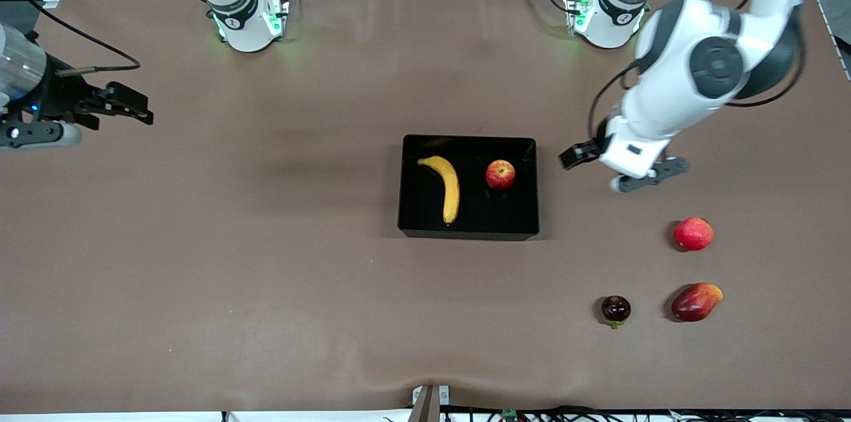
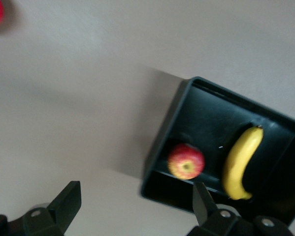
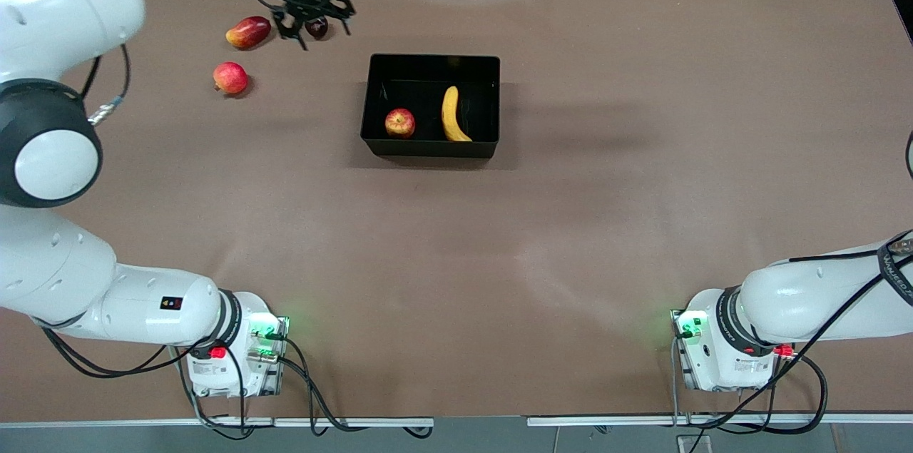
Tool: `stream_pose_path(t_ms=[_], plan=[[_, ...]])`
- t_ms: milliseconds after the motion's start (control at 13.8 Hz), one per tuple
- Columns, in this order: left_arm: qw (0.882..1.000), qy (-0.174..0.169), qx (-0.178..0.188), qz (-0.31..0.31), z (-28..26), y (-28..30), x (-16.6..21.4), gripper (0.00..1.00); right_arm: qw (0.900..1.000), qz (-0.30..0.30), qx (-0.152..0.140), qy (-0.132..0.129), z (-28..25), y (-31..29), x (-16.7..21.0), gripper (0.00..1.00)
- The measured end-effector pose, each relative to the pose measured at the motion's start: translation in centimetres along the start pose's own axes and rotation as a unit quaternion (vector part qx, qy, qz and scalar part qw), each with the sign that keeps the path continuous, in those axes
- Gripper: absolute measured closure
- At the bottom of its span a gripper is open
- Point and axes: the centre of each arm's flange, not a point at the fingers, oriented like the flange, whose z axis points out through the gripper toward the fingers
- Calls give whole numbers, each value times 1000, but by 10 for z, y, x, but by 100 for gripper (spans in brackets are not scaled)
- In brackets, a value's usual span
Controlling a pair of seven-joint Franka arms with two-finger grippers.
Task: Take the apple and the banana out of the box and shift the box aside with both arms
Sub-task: 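Reach the left gripper into the tray and grasp the red apple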
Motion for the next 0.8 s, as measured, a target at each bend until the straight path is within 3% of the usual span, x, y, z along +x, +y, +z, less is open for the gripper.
stream_pose_path(t_ms=[290,799], plan=[[999,19,29,1,56,47,-27,0,1000,14,-2,-1,11,-23,8,0],[999,-17,51,-5,144,76,-44,0,1000,15,-3,-3,16,-31,12,0]])
